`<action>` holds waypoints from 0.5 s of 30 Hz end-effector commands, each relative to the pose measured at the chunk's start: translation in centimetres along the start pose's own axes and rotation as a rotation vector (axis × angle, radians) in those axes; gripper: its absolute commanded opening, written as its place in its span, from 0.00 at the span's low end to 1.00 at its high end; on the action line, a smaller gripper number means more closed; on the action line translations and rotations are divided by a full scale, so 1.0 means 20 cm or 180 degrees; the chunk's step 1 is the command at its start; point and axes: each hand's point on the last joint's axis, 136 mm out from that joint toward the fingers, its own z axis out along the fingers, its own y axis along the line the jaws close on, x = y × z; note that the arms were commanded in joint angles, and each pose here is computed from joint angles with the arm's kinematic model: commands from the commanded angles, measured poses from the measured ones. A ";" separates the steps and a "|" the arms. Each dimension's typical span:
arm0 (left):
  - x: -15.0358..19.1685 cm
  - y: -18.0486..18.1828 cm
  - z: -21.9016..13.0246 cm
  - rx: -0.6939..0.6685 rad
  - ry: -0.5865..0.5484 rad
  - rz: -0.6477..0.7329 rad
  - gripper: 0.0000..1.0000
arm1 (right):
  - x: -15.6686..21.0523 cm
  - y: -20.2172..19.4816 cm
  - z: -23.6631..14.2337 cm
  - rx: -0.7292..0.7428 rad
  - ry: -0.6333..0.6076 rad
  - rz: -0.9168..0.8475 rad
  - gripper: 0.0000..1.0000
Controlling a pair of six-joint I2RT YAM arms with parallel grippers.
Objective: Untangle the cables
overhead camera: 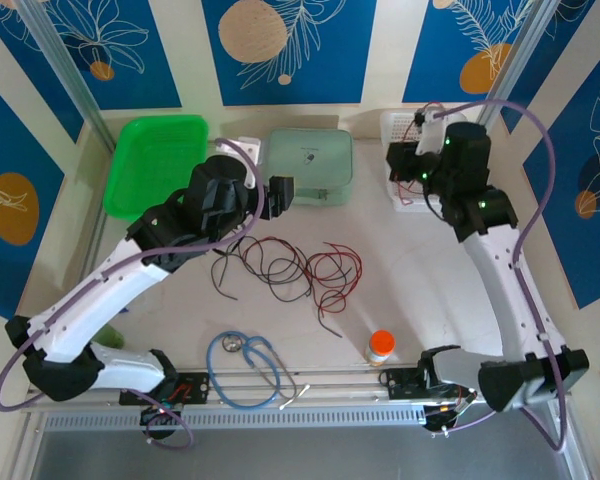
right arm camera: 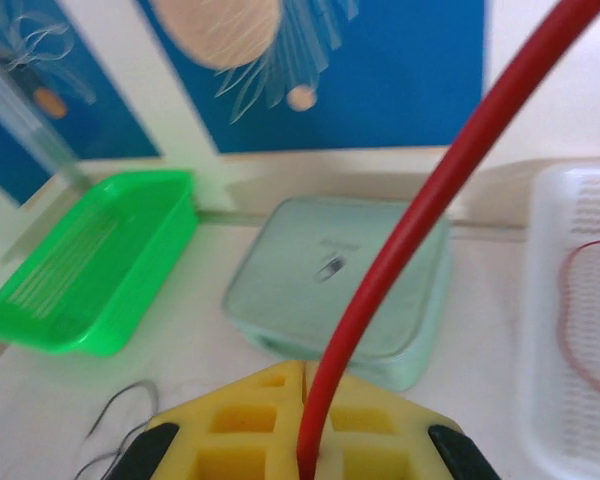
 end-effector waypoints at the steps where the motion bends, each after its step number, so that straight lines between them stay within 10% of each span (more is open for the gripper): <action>1: 0.07 0.06 0.03 -0.0099 -0.0006 -0.0047 0.80 | -0.06 -0.22 0.09 0.0195 0.0033 0.0076 0.00; 5: 0.18 0.05 0.07 0.0024 0.0102 -0.0052 1.00 | -0.13 -0.54 0.24 0.0474 -0.0034 0.0346 0.00; 15: 0.28 0.06 0.11 0.0079 0.0249 0.0003 1.00 | 0.08 -1.07 0.73 0.0992 0.0507 0.0693 0.00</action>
